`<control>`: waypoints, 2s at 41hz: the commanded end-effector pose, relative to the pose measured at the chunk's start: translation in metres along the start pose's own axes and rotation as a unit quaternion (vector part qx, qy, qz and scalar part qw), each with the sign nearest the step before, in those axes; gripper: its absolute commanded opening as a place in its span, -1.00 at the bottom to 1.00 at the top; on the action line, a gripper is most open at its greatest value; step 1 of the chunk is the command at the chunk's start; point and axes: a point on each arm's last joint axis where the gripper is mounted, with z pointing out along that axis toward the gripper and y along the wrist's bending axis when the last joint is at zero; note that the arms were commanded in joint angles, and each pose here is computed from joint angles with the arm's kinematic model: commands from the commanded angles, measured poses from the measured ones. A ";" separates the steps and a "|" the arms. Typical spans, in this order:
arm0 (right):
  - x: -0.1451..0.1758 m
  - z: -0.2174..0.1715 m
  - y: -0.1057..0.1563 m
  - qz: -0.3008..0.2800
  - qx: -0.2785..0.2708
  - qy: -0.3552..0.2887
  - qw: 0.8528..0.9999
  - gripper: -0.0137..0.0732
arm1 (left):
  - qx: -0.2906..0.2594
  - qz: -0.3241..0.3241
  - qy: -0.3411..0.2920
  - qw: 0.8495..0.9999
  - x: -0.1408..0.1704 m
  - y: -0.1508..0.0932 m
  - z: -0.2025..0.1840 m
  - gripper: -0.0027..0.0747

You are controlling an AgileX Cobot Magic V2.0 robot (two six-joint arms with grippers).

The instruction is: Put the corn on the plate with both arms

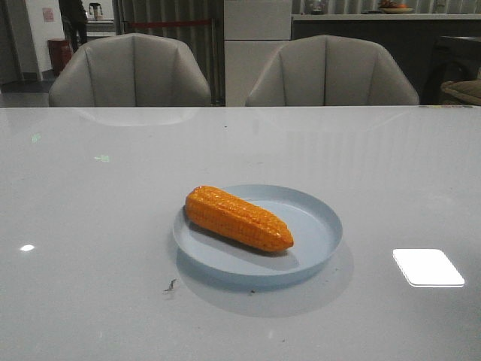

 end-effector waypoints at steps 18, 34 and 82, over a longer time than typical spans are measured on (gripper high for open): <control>-0.016 -0.006 -0.002 -0.001 0.011 -0.056 0.998 0.46 | -0.071 0.085 -0.146 0.983 -0.028 0.011 -0.075 -0.69; -0.016 -0.006 -0.002 -0.001 0.011 -0.056 0.998 0.46 | -0.067 0.057 -0.179 0.980 0.044 0.011 -0.101 -0.69; -0.016 -0.006 -0.002 -0.001 0.011 -0.057 0.998 0.46 | -0.066 0.041 -0.054 0.996 0.111 0.016 -0.080 -0.69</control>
